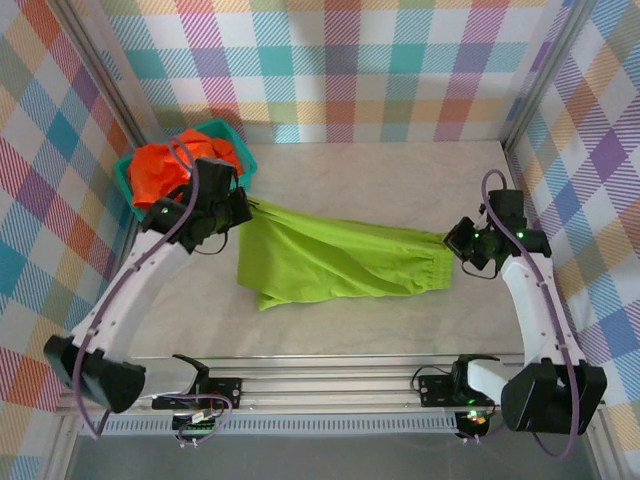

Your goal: Fold and stack the shorts

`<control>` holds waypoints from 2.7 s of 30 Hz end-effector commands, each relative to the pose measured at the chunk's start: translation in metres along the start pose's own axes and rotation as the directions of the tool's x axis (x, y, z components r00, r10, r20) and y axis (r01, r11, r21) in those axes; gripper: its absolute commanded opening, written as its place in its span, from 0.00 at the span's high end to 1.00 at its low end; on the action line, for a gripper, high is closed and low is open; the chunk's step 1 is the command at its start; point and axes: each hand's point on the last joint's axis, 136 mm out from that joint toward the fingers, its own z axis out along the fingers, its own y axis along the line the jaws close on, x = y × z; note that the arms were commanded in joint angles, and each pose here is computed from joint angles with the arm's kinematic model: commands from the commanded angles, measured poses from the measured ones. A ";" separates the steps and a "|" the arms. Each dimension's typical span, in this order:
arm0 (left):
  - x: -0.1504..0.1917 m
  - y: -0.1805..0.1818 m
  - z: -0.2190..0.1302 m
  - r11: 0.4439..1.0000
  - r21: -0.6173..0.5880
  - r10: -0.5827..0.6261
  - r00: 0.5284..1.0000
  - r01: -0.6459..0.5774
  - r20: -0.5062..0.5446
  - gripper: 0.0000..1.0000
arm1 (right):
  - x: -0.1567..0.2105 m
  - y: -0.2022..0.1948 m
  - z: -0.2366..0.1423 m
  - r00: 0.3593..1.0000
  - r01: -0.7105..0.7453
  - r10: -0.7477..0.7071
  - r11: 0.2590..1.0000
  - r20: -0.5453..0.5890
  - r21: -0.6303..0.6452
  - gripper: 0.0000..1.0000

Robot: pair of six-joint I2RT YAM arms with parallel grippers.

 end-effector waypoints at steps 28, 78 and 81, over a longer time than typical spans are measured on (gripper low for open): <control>0.038 -0.060 0.080 0.950 0.272 -0.103 0.976 0.153 -0.190 0.00 | -0.022 0.058 0.051 0.997 0.056 -0.065 0.978 -0.042 -0.202 0.12; 0.061 -0.097 0.120 0.903 0.367 -0.103 0.942 0.223 -0.318 0.00 | -0.019 0.049 0.074 0.993 0.015 -0.050 0.951 -0.104 -0.309 0.02; 0.109 -0.104 0.119 0.896 0.373 -0.090 0.923 0.239 -0.375 0.00 | -0.007 0.031 0.073 0.994 0.021 -0.047 0.966 -0.098 -0.256 0.00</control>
